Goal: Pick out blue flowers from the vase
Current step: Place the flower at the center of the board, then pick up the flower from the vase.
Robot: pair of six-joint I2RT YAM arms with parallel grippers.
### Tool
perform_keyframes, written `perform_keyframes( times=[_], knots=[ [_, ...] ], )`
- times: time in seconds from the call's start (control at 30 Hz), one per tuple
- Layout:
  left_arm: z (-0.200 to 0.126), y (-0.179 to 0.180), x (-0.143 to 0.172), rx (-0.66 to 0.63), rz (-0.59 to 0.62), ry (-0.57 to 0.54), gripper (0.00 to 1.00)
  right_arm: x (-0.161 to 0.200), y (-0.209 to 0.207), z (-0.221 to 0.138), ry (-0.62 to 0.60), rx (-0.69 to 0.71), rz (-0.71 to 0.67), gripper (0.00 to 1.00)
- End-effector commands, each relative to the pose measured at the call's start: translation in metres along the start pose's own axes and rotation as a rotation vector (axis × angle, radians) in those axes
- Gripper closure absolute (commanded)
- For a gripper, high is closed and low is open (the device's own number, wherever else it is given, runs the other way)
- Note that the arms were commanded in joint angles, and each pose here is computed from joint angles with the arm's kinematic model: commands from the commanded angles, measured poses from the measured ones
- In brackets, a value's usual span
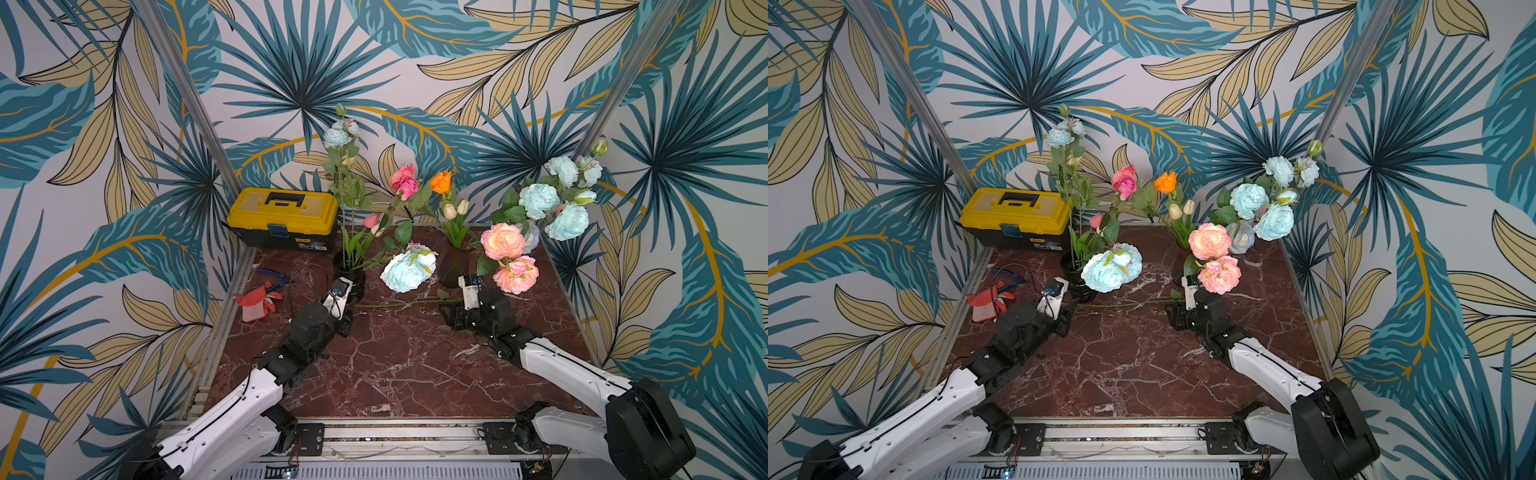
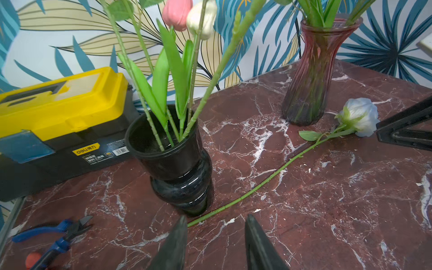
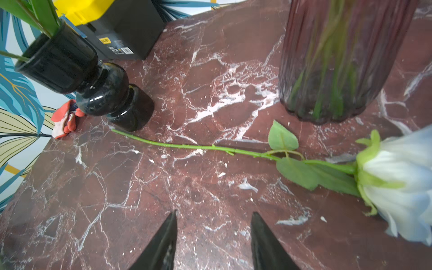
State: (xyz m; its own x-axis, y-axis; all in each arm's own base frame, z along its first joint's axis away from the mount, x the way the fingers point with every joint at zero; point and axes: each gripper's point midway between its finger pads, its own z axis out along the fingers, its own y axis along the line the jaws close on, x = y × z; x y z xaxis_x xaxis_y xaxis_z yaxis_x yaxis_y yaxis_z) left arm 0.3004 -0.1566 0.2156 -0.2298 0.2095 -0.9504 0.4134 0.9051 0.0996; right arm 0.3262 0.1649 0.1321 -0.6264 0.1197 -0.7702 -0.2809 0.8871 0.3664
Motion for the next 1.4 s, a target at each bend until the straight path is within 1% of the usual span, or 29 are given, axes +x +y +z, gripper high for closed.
perform_keyframes(
  times=[0.0,0.17,0.3,0.57,0.87,1.1,1.3,1.37],
  knots=[
    [0.007,-0.004,-0.038,0.039,0.041,-0.091,0.60,-0.016,0.006,0.003,-0.043,-0.010,-0.013,0.49],
    [0.022,-0.005,-0.054,0.059,0.062,-0.109,0.61,-0.016,0.007,0.010,-0.038,-0.017,-0.009,0.49],
    [0.033,-0.007,-0.058,0.084,0.070,-0.106,0.64,-0.015,0.006,0.014,-0.037,-0.017,-0.004,0.49],
    [0.045,-0.006,-0.071,0.103,0.080,-0.122,0.75,-0.017,0.007,0.021,-0.033,-0.022,-0.012,0.50],
    [0.058,-0.008,-0.079,0.135,0.090,-0.128,0.82,-0.021,0.008,0.025,-0.035,-0.022,-0.024,0.50],
    [0.066,-0.012,-0.087,0.158,0.086,-0.134,0.94,-0.027,0.006,0.022,-0.054,-0.004,-0.042,0.51],
    [0.069,-0.013,-0.089,0.162,0.088,-0.136,0.96,-0.025,0.006,0.023,-0.048,-0.007,-0.042,0.52],
    [0.067,-0.012,-0.090,0.161,0.090,-0.139,0.99,-0.026,0.007,0.024,-0.050,-0.009,-0.041,0.53]
  ],
)
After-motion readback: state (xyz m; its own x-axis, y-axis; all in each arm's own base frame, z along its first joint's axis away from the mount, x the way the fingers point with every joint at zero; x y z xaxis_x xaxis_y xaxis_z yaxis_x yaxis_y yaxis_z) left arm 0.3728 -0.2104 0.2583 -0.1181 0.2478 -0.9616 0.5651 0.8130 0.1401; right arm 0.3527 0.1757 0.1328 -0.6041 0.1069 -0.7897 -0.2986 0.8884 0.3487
